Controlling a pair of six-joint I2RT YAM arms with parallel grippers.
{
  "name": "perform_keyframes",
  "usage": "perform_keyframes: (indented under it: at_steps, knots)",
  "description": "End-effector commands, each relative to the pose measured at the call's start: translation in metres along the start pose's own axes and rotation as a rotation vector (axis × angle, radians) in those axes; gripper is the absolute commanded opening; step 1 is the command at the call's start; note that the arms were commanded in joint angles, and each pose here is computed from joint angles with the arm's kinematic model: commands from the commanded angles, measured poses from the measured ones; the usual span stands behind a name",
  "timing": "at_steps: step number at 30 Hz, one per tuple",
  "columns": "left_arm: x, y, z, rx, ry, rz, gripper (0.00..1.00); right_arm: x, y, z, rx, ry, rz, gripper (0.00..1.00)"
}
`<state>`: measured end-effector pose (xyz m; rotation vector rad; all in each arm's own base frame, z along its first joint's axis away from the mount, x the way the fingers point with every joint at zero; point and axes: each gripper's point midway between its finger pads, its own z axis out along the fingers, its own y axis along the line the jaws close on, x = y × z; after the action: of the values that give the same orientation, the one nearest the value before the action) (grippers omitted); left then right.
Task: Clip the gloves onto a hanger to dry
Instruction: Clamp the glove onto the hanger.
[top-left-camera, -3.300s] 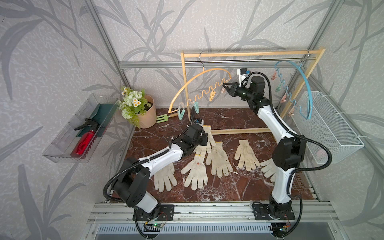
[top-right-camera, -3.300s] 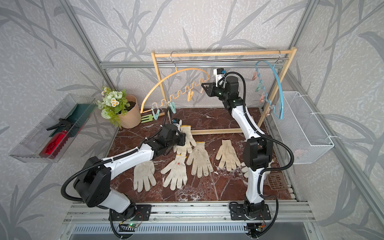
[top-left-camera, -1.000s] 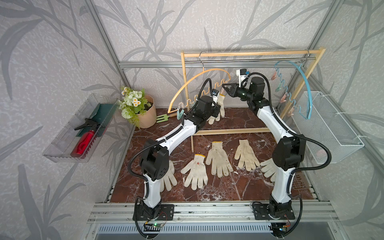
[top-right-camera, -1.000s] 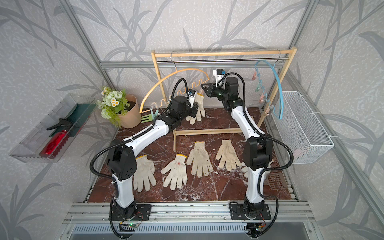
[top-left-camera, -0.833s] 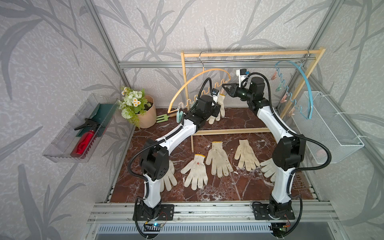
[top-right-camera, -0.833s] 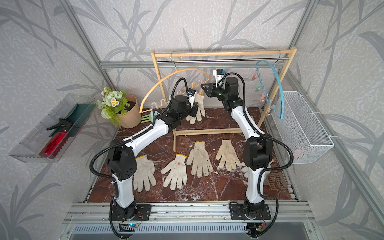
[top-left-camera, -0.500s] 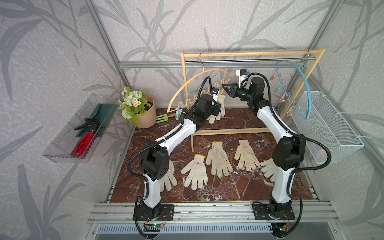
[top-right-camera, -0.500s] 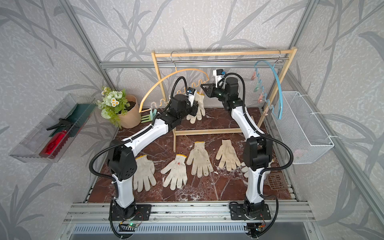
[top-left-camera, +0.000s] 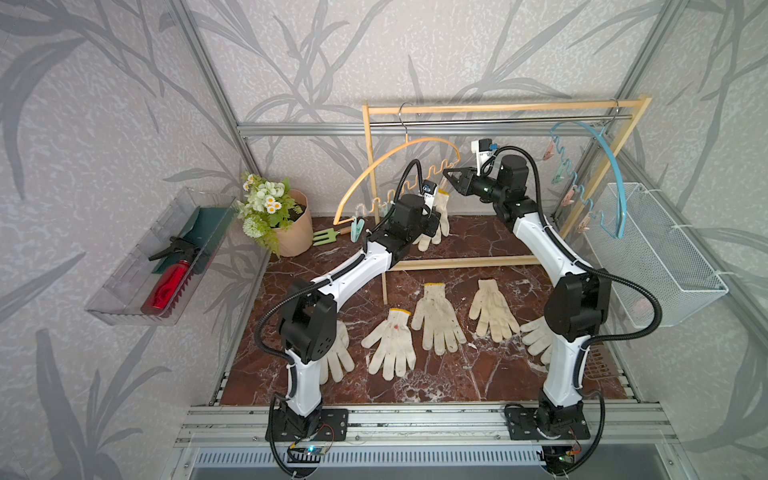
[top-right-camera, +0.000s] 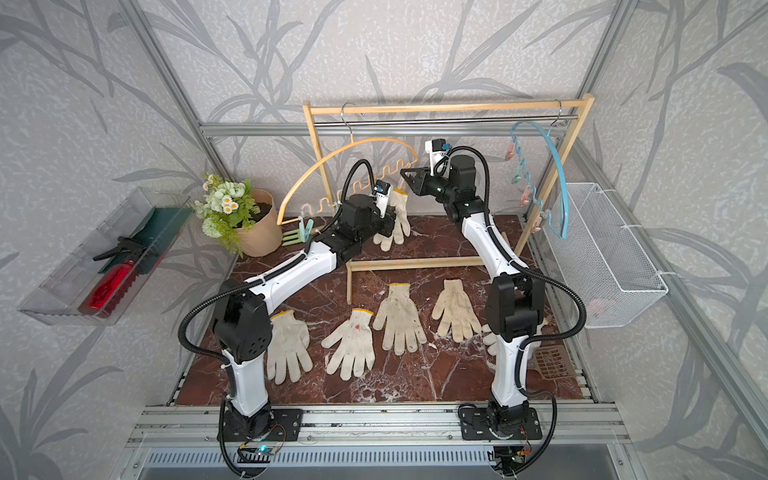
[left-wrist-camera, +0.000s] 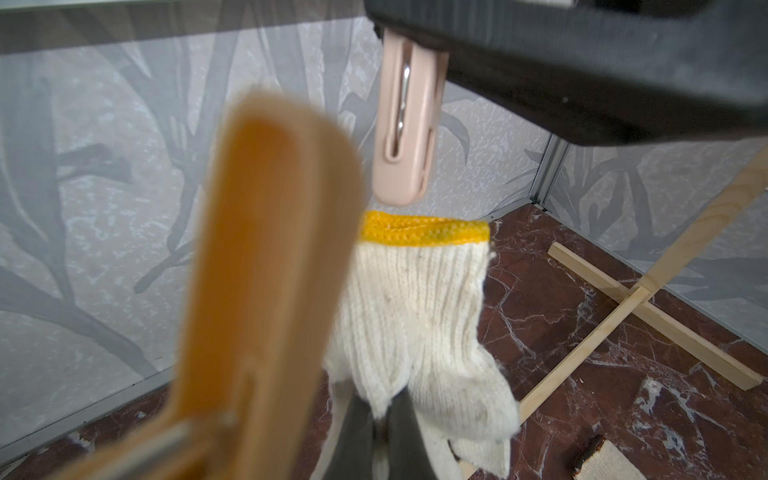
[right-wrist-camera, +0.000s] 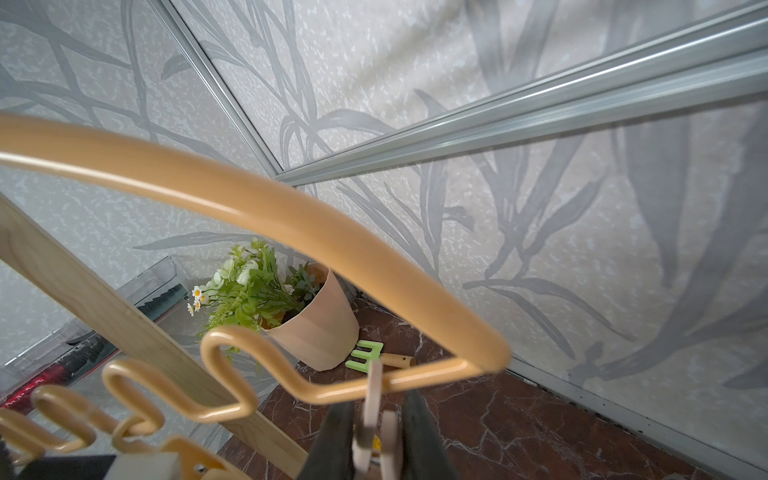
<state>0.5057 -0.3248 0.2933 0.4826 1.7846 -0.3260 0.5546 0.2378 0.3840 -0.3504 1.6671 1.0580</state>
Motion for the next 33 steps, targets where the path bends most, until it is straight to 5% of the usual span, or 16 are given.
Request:
perform_keyframes:
  at_steps: [1,29,33]
  knots:
    - [-0.041,0.005,-0.023,-0.008,-0.115,0.0,0.0,-0.022,0.017,-0.011,-0.02,-0.047,-0.044,0.2]
    - [-0.063,0.002,-0.015,0.003,-0.136,-0.009,0.0,-0.017,0.019,-0.012,-0.032,-0.034,-0.046,0.21]
    - [-0.056,0.002,-0.013,0.003,-0.123,-0.003,0.0,-0.021,0.018,-0.013,-0.026,-0.045,-0.049,0.36]
